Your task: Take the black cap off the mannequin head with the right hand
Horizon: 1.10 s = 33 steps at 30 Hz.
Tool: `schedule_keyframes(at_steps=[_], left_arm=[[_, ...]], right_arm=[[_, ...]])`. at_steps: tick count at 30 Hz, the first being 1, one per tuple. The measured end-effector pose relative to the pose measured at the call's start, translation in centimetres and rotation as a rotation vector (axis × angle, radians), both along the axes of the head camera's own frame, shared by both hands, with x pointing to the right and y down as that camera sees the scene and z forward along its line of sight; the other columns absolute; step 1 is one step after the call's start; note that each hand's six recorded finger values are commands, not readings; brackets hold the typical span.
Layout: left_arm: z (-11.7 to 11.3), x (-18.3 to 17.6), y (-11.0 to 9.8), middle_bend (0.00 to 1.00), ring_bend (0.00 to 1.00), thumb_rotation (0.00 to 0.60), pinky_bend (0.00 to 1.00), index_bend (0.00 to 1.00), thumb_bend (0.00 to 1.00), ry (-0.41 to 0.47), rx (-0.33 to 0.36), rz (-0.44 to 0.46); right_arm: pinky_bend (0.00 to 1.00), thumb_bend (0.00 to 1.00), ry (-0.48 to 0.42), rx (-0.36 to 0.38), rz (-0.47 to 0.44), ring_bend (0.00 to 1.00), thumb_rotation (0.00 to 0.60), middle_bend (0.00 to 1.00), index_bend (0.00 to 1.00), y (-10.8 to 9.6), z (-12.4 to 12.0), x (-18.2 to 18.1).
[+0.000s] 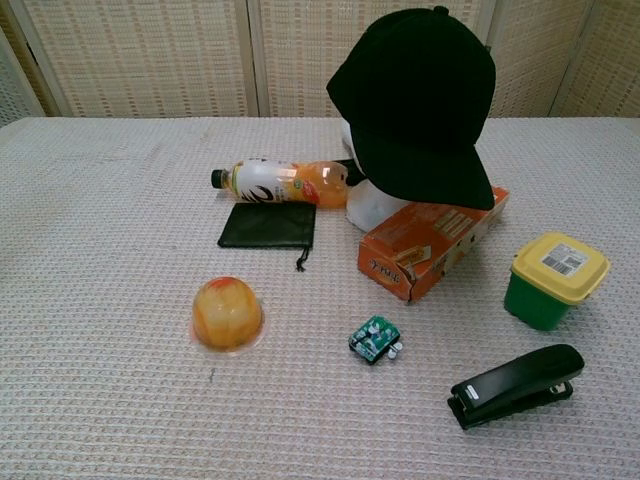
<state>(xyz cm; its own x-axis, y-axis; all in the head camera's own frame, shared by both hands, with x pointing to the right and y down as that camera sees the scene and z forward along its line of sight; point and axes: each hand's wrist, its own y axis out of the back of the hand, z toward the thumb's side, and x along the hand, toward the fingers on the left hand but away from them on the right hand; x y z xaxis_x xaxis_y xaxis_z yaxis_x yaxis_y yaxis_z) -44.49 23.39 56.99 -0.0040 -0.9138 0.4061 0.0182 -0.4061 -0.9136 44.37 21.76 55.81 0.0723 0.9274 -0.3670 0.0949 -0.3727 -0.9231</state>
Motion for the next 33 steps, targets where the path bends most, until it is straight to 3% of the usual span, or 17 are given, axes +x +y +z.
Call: schedule_keyframes(at_steps=[17,19,25,30,33], left_arm=[[-0.2,0.0,0.1,0.14,0.14,0.600,0.09,0.19,0.20,0.005,0.004,0.001],[-0.3,0.2,0.1,0.14,0.14,0.600,0.09,0.19,0.20,0.009,0.007,0.003],[-0.6,0.2,0.1,0.14,0.14,0.600,0.09,0.19,0.20,0.012,0.016,0.003],[-0.9,0.1,0.2,0.14,0.14,0.600,0.09,0.19,0.20,0.015,0.020,0.004],[-1.0,0.0,0.3,0.14,0.14,0.600,0.09,0.19,0.20,0.014,0.021,0.002]], right_arm=[[0.57,0.13,-0.024,-0.007,-0.044,0.50,0.565,0.48,0.33,0.0,0.3,-1.0],[0.61,0.13,-0.033,-0.006,-0.067,0.56,0.586,0.54,0.35,-0.1,0.5,-1.6],[0.96,0.13,-0.083,0.042,-0.150,0.82,0.600,0.82,0.50,-1.0,1.4,-4.5],[1.00,0.11,-0.158,0.075,-0.203,0.94,0.600,0.92,0.51,-2.2,3.1,-7.8],[1.00,0.04,-0.201,0.085,-0.219,0.97,0.600,0.95,0.50,-2.7,4.1,-9.7]])
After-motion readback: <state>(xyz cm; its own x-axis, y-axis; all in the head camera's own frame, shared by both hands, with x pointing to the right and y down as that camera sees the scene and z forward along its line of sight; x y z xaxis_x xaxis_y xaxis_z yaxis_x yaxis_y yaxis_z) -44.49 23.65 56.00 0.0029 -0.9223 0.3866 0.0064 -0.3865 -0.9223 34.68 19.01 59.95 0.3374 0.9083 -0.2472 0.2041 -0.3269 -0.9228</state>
